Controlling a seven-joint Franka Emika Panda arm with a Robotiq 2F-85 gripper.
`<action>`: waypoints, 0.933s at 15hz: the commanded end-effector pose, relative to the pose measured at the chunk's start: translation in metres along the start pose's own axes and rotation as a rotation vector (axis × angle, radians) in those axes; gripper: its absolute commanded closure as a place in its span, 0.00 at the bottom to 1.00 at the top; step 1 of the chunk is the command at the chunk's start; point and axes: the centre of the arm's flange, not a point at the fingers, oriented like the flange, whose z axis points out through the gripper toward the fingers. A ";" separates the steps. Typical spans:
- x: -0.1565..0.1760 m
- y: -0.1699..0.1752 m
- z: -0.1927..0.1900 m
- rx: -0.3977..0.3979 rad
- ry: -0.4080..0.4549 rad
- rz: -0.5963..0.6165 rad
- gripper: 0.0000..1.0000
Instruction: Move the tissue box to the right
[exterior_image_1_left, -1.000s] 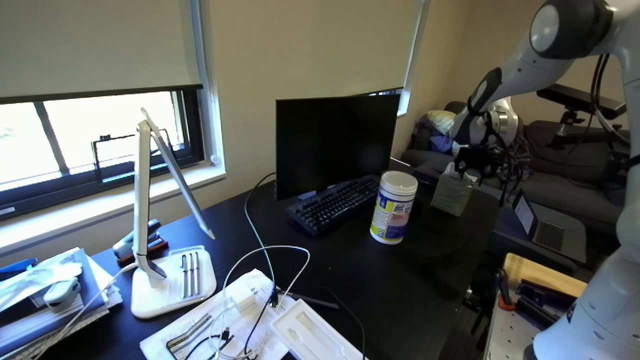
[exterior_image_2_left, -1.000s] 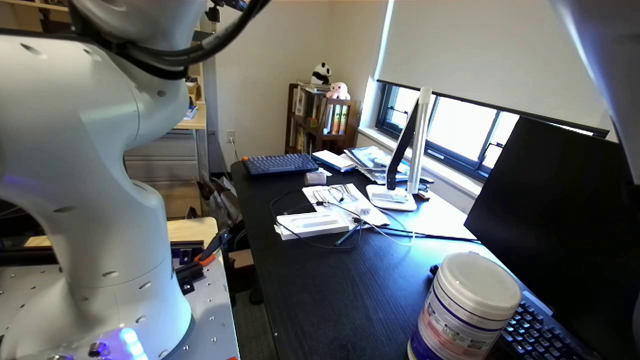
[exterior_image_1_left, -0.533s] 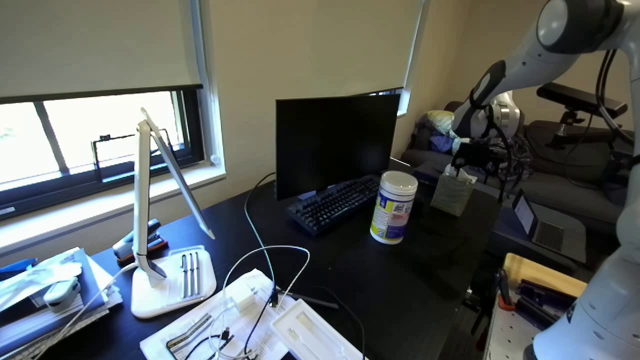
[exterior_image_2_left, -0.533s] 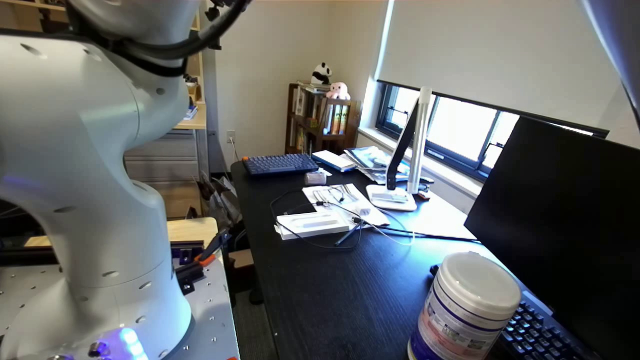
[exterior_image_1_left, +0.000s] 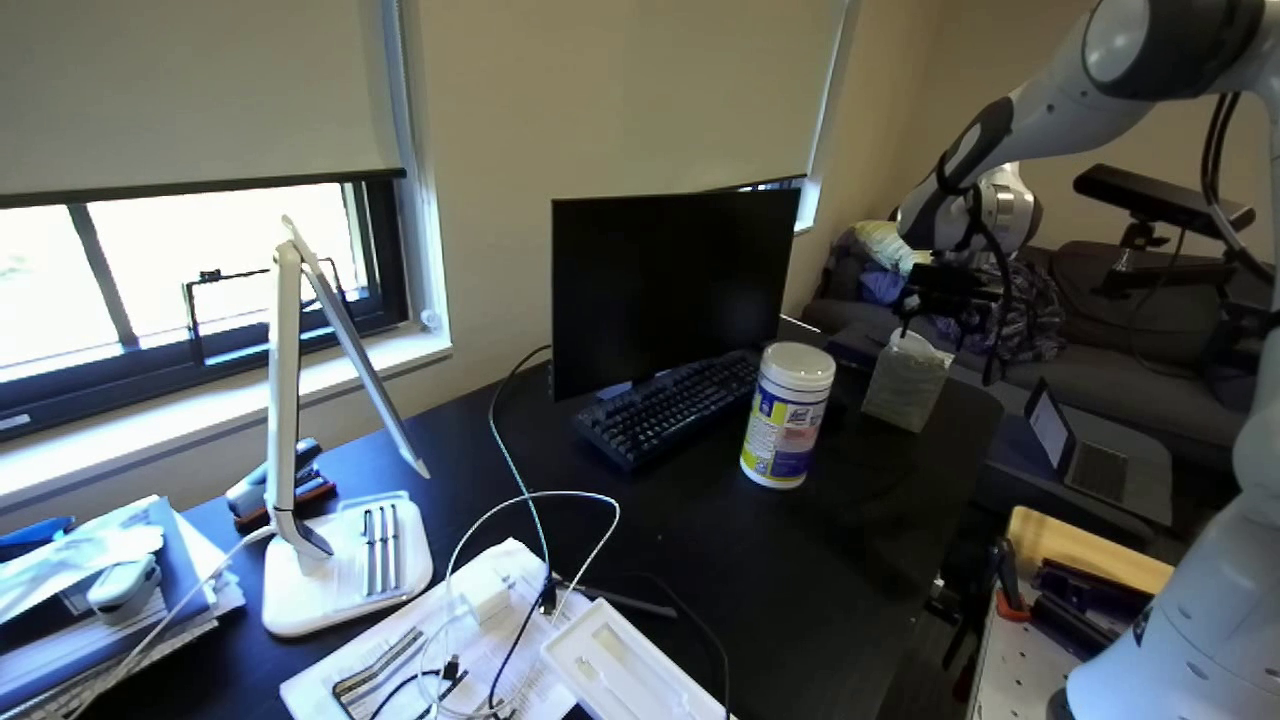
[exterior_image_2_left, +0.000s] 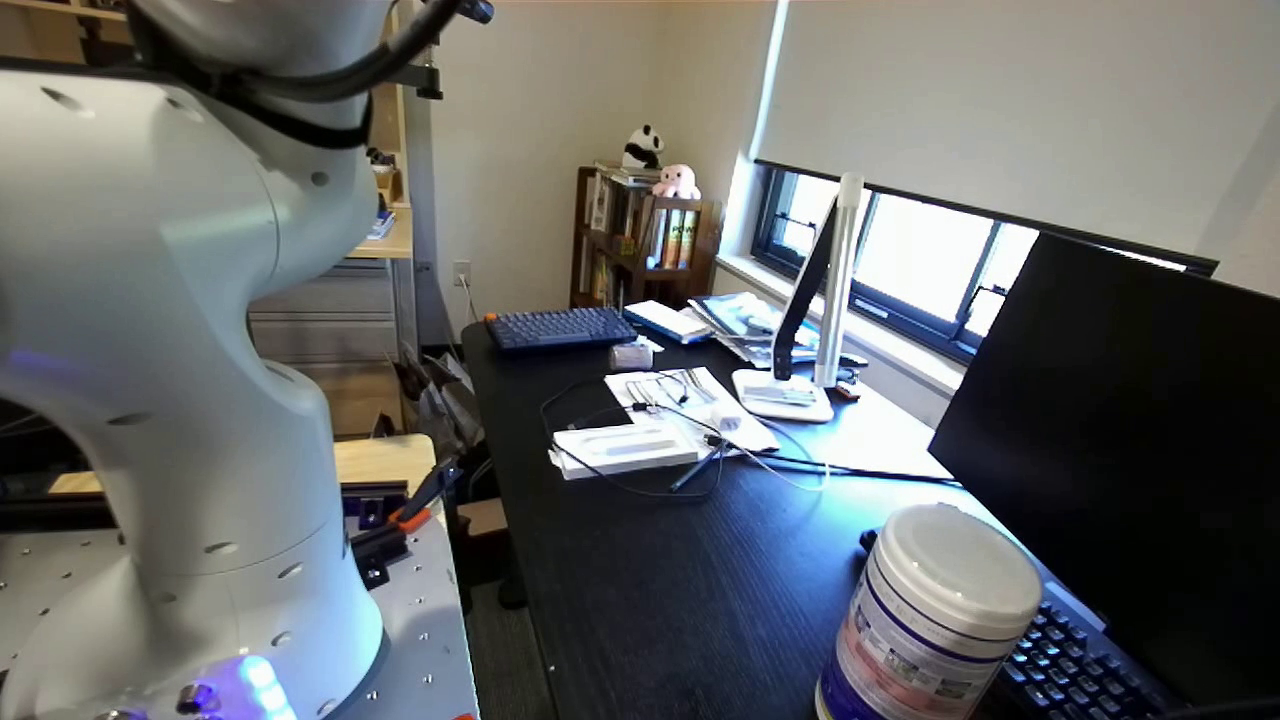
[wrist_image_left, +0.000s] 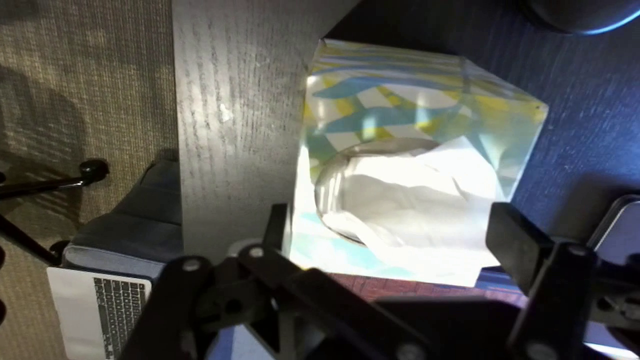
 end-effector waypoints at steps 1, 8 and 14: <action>0.004 -0.021 -0.033 0.026 -0.042 0.013 0.00; -0.009 -0.051 -0.104 0.073 -0.094 -0.039 0.00; -0.103 -0.072 -0.146 0.075 -0.095 -0.259 0.00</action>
